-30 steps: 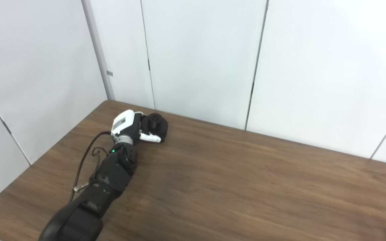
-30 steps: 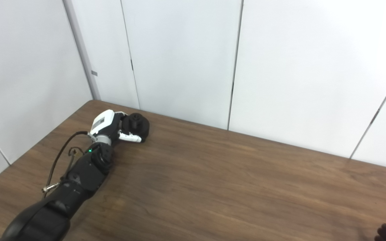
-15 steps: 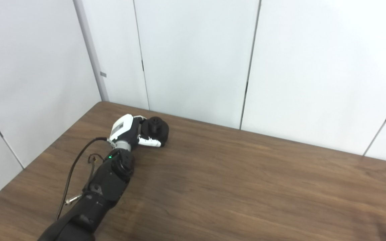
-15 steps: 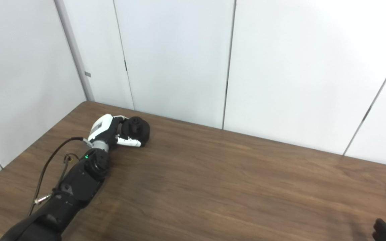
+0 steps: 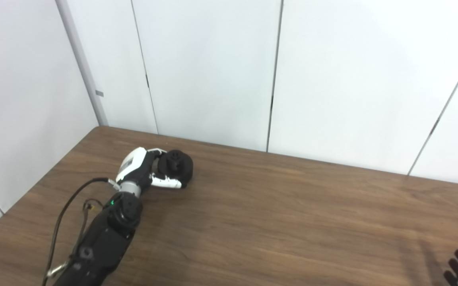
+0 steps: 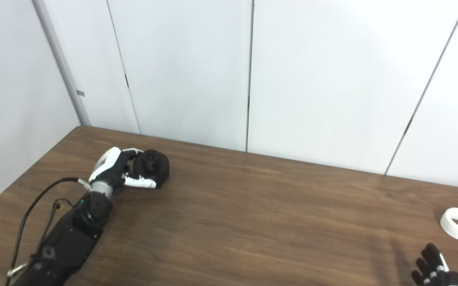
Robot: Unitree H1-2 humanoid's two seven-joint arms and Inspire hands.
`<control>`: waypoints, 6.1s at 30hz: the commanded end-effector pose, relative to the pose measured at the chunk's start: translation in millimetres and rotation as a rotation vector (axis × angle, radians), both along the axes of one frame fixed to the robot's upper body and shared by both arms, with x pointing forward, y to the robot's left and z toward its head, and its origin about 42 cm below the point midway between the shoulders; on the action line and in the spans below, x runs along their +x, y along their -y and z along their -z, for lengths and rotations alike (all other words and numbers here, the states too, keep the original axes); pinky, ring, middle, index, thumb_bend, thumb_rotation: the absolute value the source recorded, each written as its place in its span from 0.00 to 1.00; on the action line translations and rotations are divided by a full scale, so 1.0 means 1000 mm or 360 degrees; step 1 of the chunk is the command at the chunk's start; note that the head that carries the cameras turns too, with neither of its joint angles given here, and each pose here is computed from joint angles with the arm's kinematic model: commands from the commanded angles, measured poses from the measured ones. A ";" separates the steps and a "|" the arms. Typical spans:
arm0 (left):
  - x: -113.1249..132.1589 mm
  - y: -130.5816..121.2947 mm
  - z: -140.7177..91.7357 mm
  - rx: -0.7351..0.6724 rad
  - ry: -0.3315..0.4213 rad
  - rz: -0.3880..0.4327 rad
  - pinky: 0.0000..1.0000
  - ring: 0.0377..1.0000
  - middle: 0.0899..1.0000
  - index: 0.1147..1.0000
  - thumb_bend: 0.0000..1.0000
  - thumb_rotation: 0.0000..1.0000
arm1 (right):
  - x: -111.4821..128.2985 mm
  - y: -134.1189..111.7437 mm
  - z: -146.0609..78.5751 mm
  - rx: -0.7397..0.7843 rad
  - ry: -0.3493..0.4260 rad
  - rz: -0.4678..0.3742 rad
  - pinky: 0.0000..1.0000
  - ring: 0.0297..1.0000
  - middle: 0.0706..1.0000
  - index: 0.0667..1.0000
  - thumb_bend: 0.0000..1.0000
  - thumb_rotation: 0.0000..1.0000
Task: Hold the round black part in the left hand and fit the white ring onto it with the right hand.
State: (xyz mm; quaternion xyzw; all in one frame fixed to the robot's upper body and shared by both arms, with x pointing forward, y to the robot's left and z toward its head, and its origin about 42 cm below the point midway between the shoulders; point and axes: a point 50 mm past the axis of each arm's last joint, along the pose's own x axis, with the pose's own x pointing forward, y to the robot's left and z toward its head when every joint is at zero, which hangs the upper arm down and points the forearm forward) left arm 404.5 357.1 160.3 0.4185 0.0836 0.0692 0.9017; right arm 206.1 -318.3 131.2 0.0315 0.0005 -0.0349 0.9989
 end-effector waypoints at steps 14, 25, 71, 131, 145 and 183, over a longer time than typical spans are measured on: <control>-0.049 0.089 0.012 -0.0021 -0.0025 0.0481 0.89 0.95 0.85 0.42 0.51 0.06 | 0.008 -0.002 -0.006 -0.0067 0.0107 -0.0037 1.00 1.00 1.00 0.97 0.54 1.00; -0.100 0.133 0.024 -0.0068 -0.0015 0.0870 0.94 0.96 0.85 0.42 0.51 0.06 | 0.011 -0.009 -0.002 -0.0105 0.0119 -0.0036 1.00 1.00 0.98 0.96 0.59 1.00; -0.166 0.192 0.037 0.0002 0.0037 0.1278 1.00 0.95 0.84 0.42 0.51 0.06 | 0.031 -0.032 -0.021 -0.0032 0.0114 -0.0059 0.99 1.00 0.96 0.94 0.66 1.00; -0.176 0.171 0.076 0.0012 0.0070 0.1230 0.99 0.88 0.79 0.42 0.52 0.05 | 0.015 -0.044 0.025 -0.0068 0.0130 -0.0031 0.97 0.97 0.94 0.91 0.62 0.95; -0.179 0.176 0.068 0.0003 0.0065 0.1227 0.98 0.88 0.79 0.42 0.52 0.05 | 0.046 0.008 -0.074 -0.0811 0.0254 0.0034 0.92 0.93 0.90 0.89 0.77 0.47; -0.183 0.171 0.066 0.0000 0.0075 0.1204 0.96 0.88 0.80 0.42 0.52 0.05 | 0.194 0.119 -0.164 -0.2093 -0.0324 0.0101 0.92 1.00 0.98 0.85 0.99 0.29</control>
